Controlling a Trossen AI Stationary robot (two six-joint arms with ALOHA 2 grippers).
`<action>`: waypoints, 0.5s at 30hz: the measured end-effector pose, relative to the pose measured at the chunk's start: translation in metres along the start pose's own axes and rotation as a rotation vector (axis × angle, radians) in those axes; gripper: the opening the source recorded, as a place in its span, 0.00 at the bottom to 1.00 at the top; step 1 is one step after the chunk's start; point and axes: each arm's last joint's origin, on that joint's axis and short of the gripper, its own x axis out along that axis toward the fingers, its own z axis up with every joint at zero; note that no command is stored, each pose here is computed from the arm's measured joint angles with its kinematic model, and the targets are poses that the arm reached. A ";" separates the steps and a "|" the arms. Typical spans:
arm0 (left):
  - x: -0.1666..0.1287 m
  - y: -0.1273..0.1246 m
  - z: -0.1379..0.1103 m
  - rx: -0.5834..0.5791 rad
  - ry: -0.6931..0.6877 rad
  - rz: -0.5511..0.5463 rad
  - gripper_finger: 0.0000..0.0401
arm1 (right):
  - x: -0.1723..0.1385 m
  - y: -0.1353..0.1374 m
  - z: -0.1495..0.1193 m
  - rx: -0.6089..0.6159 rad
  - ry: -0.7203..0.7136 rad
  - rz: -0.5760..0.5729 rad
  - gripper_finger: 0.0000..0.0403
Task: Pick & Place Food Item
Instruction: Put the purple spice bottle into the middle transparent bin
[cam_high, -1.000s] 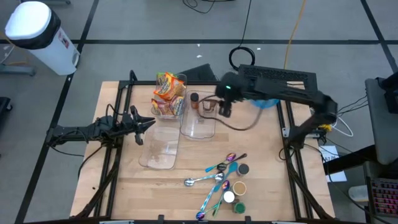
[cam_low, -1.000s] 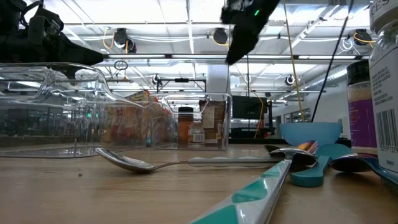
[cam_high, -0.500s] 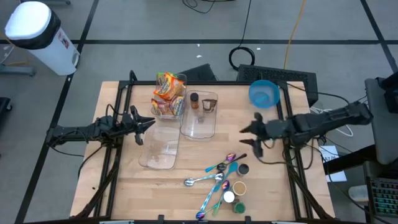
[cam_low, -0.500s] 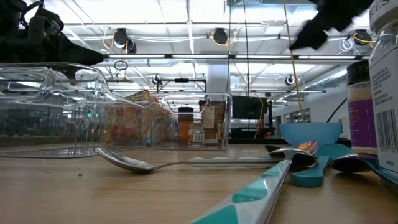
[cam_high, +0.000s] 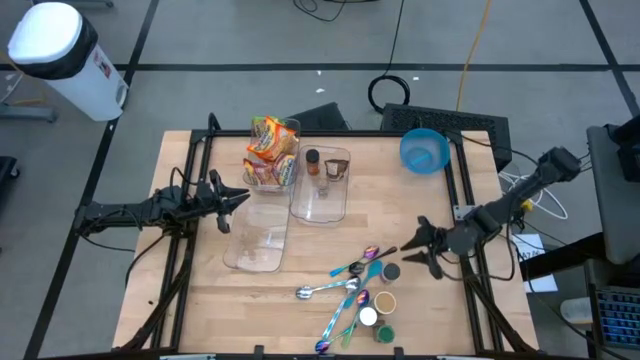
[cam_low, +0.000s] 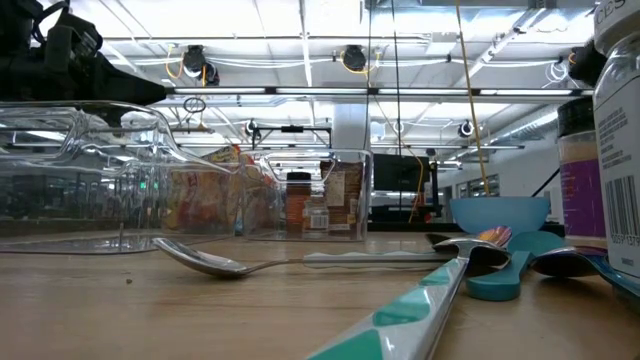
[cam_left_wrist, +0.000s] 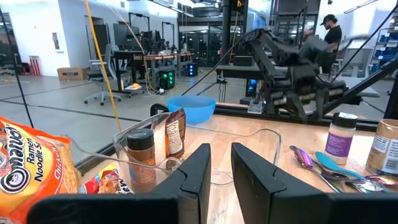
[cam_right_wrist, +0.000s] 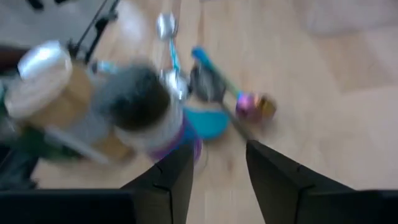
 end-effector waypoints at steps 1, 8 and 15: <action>0.000 0.000 0.000 0.000 -0.001 0.000 0.17 | 0.002 -0.002 -0.007 0.008 0.010 0.008 0.33; 0.000 0.000 0.000 0.000 -0.001 0.000 0.17 | 0.009 -0.007 -0.036 0.061 0.040 0.070 0.30; 0.000 0.000 0.000 0.000 0.000 0.000 0.17 | 0.014 0.000 -0.039 -0.065 0.013 0.087 0.31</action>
